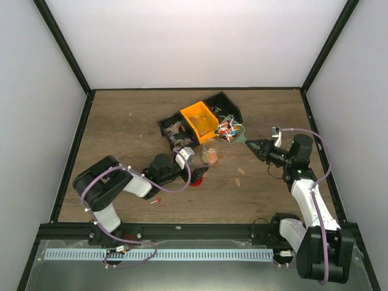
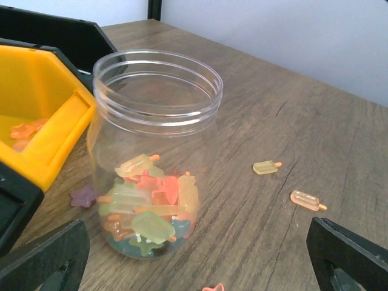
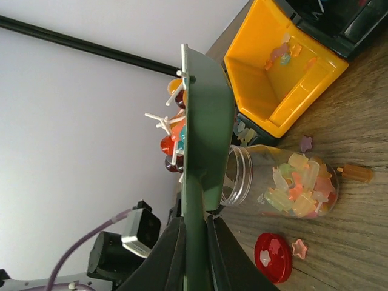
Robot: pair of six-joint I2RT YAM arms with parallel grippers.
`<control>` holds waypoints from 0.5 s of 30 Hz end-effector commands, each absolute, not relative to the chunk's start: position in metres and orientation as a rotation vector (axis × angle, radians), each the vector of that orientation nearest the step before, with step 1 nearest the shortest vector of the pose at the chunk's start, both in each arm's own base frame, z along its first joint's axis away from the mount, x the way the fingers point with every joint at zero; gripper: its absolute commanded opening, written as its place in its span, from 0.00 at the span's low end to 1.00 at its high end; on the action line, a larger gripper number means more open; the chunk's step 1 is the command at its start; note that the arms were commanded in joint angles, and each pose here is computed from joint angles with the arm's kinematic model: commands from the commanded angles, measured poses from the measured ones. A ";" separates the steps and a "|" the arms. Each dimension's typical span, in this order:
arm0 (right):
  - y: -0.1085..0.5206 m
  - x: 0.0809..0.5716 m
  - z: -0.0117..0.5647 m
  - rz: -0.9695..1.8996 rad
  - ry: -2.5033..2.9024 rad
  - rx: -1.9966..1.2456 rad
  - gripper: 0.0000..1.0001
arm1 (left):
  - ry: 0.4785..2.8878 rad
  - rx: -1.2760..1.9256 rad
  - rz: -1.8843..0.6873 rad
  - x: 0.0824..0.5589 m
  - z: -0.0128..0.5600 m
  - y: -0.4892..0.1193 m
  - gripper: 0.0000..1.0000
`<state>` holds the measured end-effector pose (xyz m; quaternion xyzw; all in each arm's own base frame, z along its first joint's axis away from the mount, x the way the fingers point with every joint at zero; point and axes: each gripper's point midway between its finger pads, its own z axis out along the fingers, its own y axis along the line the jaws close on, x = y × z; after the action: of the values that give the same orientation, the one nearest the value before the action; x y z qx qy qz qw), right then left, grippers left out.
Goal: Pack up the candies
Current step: Place the fake candies in the packing bottle.
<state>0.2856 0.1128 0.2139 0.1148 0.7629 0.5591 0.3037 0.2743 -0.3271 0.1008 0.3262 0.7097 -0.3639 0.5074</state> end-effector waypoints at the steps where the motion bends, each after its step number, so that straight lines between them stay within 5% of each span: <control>1: 0.119 0.283 0.233 1.384 2.003 0.184 0.01 | 1.662 0.679 -0.953 0.275 0.132 -0.317 1.00; 15: 0.128 0.276 0.243 1.198 2.014 0.100 0.01 | 1.664 0.523 -0.871 0.296 0.155 -0.267 1.00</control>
<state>0.2720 0.1295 0.2173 0.0659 0.7955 0.4953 0.3429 0.2944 -0.2837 0.1625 0.2499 0.6925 -0.3753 0.5632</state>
